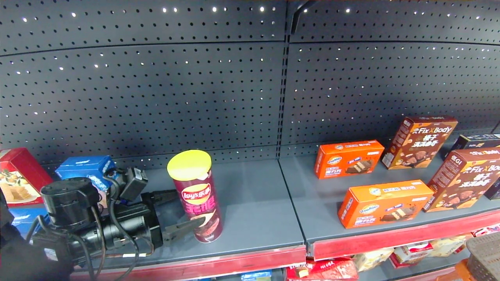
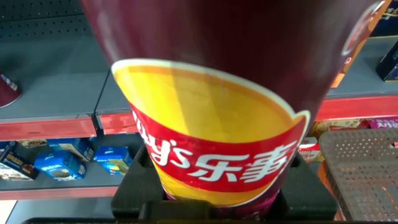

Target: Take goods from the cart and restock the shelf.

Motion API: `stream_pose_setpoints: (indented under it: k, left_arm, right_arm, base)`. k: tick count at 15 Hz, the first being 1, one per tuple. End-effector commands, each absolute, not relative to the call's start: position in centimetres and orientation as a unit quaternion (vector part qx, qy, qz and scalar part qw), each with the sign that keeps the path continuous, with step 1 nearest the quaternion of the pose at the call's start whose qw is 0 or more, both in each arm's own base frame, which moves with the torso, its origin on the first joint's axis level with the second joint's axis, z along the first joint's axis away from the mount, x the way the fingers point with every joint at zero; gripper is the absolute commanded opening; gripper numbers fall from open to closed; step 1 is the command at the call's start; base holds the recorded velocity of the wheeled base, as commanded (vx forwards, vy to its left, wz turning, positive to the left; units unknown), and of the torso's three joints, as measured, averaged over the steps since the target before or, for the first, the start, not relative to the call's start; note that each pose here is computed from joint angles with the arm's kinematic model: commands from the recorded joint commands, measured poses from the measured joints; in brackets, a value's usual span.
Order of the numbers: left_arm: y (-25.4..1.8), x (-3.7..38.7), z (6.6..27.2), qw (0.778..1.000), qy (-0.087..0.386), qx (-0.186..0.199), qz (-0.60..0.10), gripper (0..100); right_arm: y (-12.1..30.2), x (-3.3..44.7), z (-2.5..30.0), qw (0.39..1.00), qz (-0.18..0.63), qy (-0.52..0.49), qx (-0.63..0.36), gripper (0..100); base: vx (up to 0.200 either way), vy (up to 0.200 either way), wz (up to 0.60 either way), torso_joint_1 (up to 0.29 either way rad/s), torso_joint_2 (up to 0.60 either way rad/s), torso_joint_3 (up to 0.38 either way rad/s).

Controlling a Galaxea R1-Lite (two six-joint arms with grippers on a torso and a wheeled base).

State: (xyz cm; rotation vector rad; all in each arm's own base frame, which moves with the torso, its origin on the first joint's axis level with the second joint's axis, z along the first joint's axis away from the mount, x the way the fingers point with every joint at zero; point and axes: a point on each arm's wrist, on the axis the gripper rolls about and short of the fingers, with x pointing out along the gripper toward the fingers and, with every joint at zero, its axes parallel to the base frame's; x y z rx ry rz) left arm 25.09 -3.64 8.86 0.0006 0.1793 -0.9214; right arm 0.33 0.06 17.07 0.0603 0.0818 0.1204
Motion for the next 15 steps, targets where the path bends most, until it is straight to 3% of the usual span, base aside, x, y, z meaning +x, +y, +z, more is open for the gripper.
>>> stream_pose_setpoints:
  k: [1, 4, 10, 11, 15]
  left_arm:
    - [-3.5, 24.3, 8.7, 0.891, 0.094, -0.003, -0.445, 100]
    - [-4.0, 22.0, 9.9, 0.881, 0.075, 0.002, -0.467, 100]
    - [-3.8, 20.0, 12.1, 0.887, 0.033, 0.018, -0.461, 100]
    - [-3.7, 19.3, 12.6, 0.891, 0.021, 0.023, -0.453, 100]
    - [-4.2, 17.3, 15.0, 0.945, -0.027, 0.032, -0.325, 100]
  right_arm:
    - [0.1, 0.4, 17.0, 0.997, 0.061, 0.043, 0.03, 0]
    - [0.1, 0.4, 16.9, 0.997, 0.061, 0.044, 0.03, 0]
    - [0.1, 0.4, 16.9, 0.997, 0.061, 0.046, 0.03, 0]
    - [0.1, 0.4, 16.9, 0.997, 0.06, 0.046, 0.03, 0]
    - [0.1, 0.4, 16.8, 0.997, 0.06, 0.046, 0.03, 0]
  base:
    - [0.0, 0.0, 0.0, 0.0, 0.0, 0.0]
    - [0.0, 0.0, 0.0, 0.0, 0.0, 0.0]
    - [0.0, 0.0, 0.0, 0.0, 0.0, 0.0]
    - [0.0, 0.0, 0.0, 0.0, 0.0, 0.0]
    - [0.0, 0.0, 0.0, 0.0, 0.0, 0.0]
